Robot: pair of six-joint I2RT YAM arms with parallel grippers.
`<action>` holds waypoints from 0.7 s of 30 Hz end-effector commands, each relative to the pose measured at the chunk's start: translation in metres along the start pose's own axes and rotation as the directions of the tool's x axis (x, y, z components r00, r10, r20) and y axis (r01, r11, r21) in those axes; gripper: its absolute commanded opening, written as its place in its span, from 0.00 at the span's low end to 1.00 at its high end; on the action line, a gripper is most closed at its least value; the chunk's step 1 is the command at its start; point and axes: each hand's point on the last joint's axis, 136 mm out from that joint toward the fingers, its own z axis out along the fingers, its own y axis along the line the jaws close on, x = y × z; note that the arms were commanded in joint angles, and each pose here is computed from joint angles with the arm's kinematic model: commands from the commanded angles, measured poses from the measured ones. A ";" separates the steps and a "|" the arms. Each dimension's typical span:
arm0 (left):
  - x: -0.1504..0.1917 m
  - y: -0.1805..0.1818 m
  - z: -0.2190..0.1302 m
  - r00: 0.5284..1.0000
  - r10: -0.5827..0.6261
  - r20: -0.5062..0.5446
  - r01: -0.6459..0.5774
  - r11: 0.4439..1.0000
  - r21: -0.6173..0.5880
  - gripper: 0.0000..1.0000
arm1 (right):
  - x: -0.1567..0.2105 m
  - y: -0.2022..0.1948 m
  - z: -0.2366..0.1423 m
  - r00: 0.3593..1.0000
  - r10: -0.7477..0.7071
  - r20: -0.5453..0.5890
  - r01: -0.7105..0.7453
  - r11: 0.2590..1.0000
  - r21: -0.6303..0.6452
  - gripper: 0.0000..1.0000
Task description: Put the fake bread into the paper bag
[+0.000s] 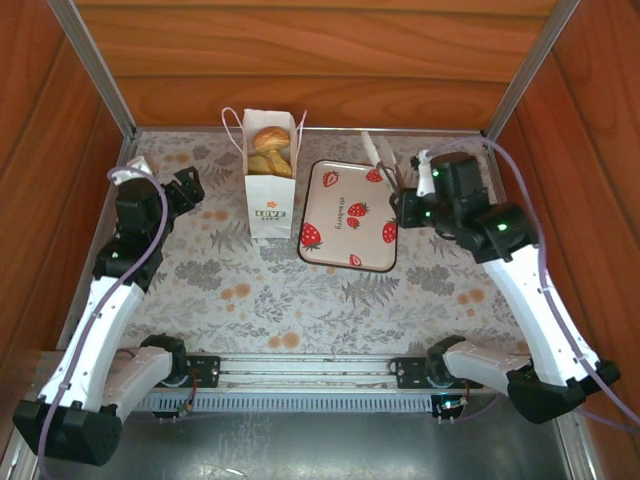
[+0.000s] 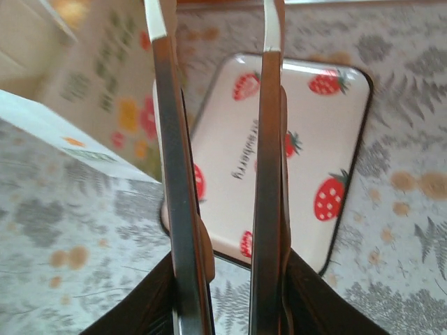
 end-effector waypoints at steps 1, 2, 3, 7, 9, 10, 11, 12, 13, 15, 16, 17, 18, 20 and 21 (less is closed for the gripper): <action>-0.001 0.030 -0.003 0.995 -0.049 0.086 0.057 0.993 -0.105 0.89 | 0.020 -0.018 0.048 1.000 -0.024 -0.015 0.025 0.997 0.074 0.35; 0.005 0.036 -0.002 0.996 -0.052 0.077 0.061 0.991 -0.120 0.90 | 0.030 -0.021 0.065 0.999 -0.038 -0.034 0.040 0.996 0.079 0.35; 0.013 0.043 0.000 0.997 -0.054 0.062 0.062 0.989 -0.137 0.91 | 0.037 -0.023 0.079 0.998 -0.045 -0.047 0.049 0.996 0.081 0.36; 0.039 0.063 0.006 0.997 -0.072 0.001 0.071 0.979 -0.191 0.92 | 0.057 -0.028 0.129 0.991 -0.056 -0.122 0.068 0.993 0.098 0.34; 0.046 0.070 0.008 0.997 -0.083 -0.012 0.078 0.974 -0.211 0.92 | 0.061 -0.028 0.148 0.987 -0.061 -0.147 0.077 0.991 0.107 0.31; 0.049 0.072 0.008 0.996 -0.087 -0.014 0.082 0.973 -0.217 0.92 | 0.063 -0.029 0.157 0.985 -0.071 -0.158 0.090 0.990 0.112 0.30; 0.051 0.075 0.009 0.996 -0.090 -0.017 0.084 0.971 -0.225 0.92 | 0.064 -0.029 0.165 0.984 -0.079 -0.162 0.100 0.988 0.120 0.30; 0.052 0.076 0.009 0.996 -0.092 -0.015 0.086 0.969 -0.230 0.92 | 0.065 -0.030 0.173 0.983 -0.084 -0.165 0.107 0.985 0.134 0.30; 0.053 0.079 0.010 0.995 -0.095 -0.016 0.088 0.967 -0.238 0.92 | 0.067 -0.032 0.182 0.982 -0.086 -0.167 0.111 0.983 0.149 0.30; 0.054 0.081 0.011 0.995 -0.100 -0.014 0.094 0.966 -0.243 0.92 | 0.072 -0.034 0.195 0.979 -0.085 -0.185 0.118 0.977 0.177 0.31; 0.054 0.081 0.011 0.995 -0.102 -0.015 0.095 0.965 -0.244 0.92 | 0.075 -0.037 0.201 0.976 -0.076 -0.202 0.118 0.972 0.205 0.31; 0.054 0.081 0.012 0.995 -0.101 -0.017 0.094 0.965 -0.243 0.92 | 0.079 -0.039 0.204 0.974 -0.070 -0.218 0.120 0.967 0.224 0.31; 0.054 0.081 0.012 0.995 -0.101 -0.017 0.094 0.965 -0.244 0.92 | 0.081 -0.041 0.206 0.971 -0.065 -0.230 0.121 0.963 0.241 0.31; 0.055 0.082 0.012 0.995 -0.102 -0.017 0.095 0.964 -0.247 0.92 | 0.087 -0.040 0.209 0.965 -0.070 -0.253 0.136 0.957 0.256 0.33; 0.055 0.082 0.012 0.995 -0.101 -0.018 0.094 0.965 -0.246 0.92 | 0.091 -0.041 0.208 0.963 -0.069 -0.262 0.141 0.954 0.266 0.36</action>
